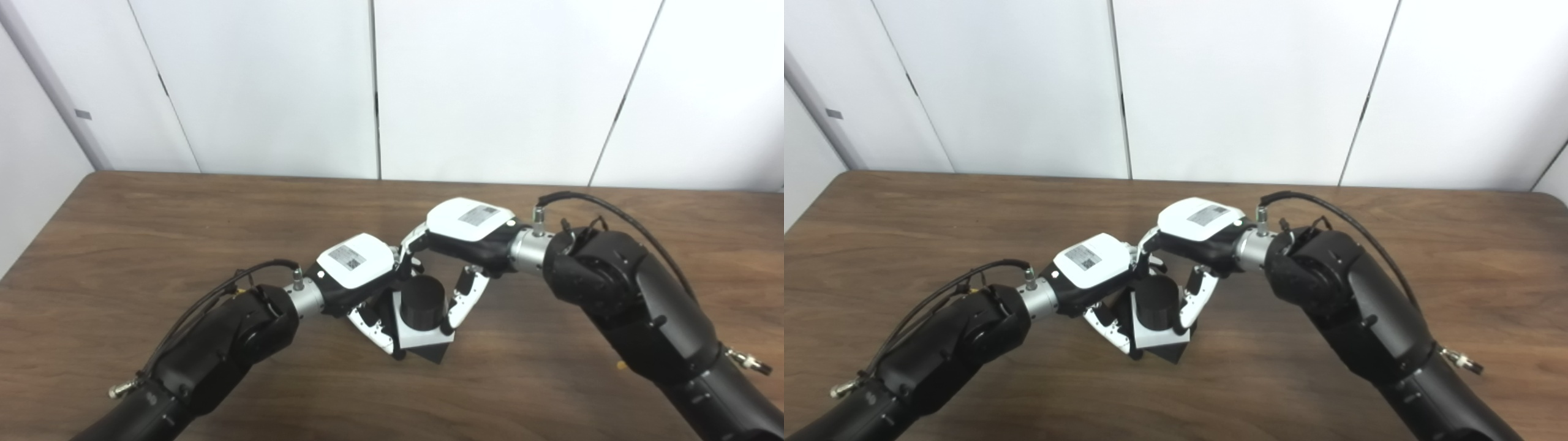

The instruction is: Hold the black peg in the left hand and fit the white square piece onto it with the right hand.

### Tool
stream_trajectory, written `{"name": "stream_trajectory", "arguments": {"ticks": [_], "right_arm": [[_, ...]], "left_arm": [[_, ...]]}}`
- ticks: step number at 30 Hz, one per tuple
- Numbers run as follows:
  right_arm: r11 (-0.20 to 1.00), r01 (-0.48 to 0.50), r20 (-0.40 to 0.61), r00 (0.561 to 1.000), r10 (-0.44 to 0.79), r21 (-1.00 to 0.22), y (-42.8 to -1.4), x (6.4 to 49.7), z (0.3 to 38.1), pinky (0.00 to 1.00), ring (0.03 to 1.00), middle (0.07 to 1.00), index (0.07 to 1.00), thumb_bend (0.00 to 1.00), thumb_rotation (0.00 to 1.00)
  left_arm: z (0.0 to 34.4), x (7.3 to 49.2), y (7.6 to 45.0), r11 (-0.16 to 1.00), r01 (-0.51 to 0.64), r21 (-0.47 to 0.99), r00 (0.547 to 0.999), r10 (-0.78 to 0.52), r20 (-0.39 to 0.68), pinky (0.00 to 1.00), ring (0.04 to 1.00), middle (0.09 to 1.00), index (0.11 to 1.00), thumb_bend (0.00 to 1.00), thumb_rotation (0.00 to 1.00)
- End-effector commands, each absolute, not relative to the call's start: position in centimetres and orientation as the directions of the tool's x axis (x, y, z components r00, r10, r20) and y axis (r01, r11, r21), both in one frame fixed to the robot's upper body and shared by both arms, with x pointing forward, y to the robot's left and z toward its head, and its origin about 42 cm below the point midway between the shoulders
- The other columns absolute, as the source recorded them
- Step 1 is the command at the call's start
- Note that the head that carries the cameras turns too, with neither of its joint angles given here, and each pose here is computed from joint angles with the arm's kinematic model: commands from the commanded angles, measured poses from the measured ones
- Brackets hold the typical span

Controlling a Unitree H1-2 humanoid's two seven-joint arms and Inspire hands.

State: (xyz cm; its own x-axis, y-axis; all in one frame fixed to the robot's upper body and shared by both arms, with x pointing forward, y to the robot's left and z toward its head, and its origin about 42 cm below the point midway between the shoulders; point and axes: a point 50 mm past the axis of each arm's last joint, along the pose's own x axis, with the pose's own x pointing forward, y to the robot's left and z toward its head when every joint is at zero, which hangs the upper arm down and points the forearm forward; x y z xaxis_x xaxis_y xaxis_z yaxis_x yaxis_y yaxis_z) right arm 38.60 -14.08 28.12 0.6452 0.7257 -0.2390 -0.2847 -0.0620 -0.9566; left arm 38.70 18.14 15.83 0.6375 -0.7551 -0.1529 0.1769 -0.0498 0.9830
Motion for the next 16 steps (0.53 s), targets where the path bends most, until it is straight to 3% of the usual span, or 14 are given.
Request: {"name": "stream_trajectory", "arguments": {"ticks": [1,10,16], "right_arm": [[-0.007,-0.184,-0.131,0.673,0.727,-0.983,-15.5,38.8,31.0,0.83,0.837,0.81,0.74,0.87,0.26],[0.165,-0.119,0.021,0.748,0.664,-0.979,-19.3,38.7,32.7,0.63,0.775,0.789,0.701,0.78,0.18],[0.332,-0.118,0.114,0.79,0.602,-0.936,-21.1,38.6,32.1,0.59,0.738,0.762,0.687,0.76,0.16]], "left_arm": [[13.2,37.5,18.5,-0.182,0.242,0.953,0.614,-0.731,-0.296,0.79,0.837,0.83,0.491,0.52,0.08],[13.2,37.4,18.9,-0.179,0.239,0.954,0.615,-0.733,-0.291,0.79,0.83,0.825,0.49,0.52,0.08],[13.1,37.3,19.1,-0.166,0.238,0.957,0.616,-0.735,-0.281,0.77,0.825,0.819,0.49,0.52,0.08]]}}
